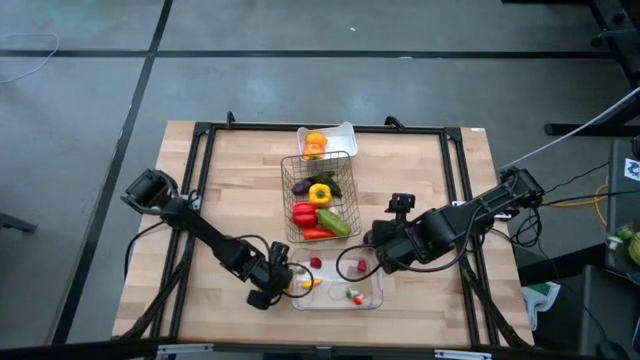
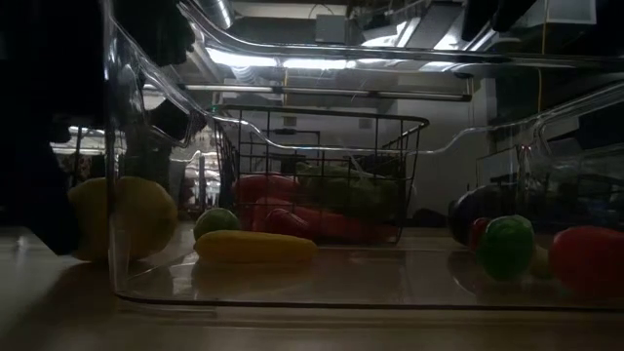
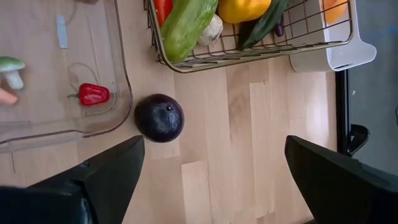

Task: Sort produce into baskets
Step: Put the lemon into the white bin

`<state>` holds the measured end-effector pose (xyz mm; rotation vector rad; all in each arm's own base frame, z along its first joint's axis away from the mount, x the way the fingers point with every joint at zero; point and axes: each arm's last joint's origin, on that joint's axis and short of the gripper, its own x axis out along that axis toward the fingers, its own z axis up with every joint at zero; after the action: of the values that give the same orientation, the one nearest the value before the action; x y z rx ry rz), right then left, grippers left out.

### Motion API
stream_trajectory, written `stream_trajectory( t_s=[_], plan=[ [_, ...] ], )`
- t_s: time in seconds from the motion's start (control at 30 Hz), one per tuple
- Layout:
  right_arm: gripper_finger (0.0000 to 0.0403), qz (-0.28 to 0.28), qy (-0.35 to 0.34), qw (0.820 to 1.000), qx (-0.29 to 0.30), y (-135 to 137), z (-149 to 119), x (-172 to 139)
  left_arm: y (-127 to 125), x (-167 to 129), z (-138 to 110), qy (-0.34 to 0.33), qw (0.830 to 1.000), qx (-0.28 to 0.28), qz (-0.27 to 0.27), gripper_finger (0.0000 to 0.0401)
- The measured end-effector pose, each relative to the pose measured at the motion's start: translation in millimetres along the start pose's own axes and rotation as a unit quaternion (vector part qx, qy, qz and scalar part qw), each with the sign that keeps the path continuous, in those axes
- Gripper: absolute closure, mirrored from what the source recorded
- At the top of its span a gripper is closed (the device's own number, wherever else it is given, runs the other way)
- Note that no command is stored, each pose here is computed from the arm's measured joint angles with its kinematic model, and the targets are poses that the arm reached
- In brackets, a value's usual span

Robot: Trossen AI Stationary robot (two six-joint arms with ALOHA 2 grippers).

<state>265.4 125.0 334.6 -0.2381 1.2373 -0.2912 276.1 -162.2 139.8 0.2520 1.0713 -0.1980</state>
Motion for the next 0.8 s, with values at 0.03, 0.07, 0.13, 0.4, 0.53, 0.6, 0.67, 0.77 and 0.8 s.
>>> stream_trajectory(
  t_s=[0.03, 0.07, 0.13, 0.4, 0.53, 0.6, 0.67, 0.77, 0.8],
  plan=[
    [0.0017, 0.002, 0.001, 1.0, 0.0, 0.1, 0.0, 0.0, 0.0, 0.1, 0.0, 0.0, 1.0, 0.0, 0.0, 0.0134],
    [0.0017, 0.003, 0.002, 1.0, 0.0, 0.2, -0.1, 0.0, 0.0, 0.1, 0.1, 0.0, 1.0, -0.002, 0.0, 0.0134],
    [0.0017, 0.002, 0.003, 1.0, -0.001, 0.0, -0.3, 0.0, 0.0, 0.1, 0.0, 0.0, 1.0, -0.008, 0.0, 0.0134],
    [0.0017, -0.009, 0.024, 1.0, -0.014, -2.3, -4.7, -0.1, -4.1, -0.8, -0.7, -0.001, 1.0, -0.003, -0.003, 0.0148],
    [0.0017, -0.006, 0.018, 1.0, -0.011, -5.8, -9.1, -2.1, -5.9, -1.5, -1.4, 0.001, 1.0, -0.005, -0.004, 0.018],
    [0.0017, -0.004, 0.014, 1.0, -0.008, -9.8, -17.0, -1.6, -5.7, -2.2, -1.4, 0.001, 1.0, -0.019, -0.004, 0.0191],
    [0.0017, 0.0, 0.006, 1.0, 0.0, -12.8, -26.7, 2.4, -5.3, -3.6, -1.9, 0.004, 1.0, -0.027, -0.004, 0.0193],
    [0.0017, 0.01, -0.011, 1.0, 0.023, -17.1, -44.9, 12.1, -4.1, -11.3, 0.7, -0.007, 0.999, -0.032, -0.007, 0.0184],
    [0.0017, 0.015, -0.02, 0.999, 0.031, -18.5, -50.9, 15.4, -3.4, -15.8, 3.1, -0.011, 0.999, -0.034, -0.007, 0.018]
  ],
)
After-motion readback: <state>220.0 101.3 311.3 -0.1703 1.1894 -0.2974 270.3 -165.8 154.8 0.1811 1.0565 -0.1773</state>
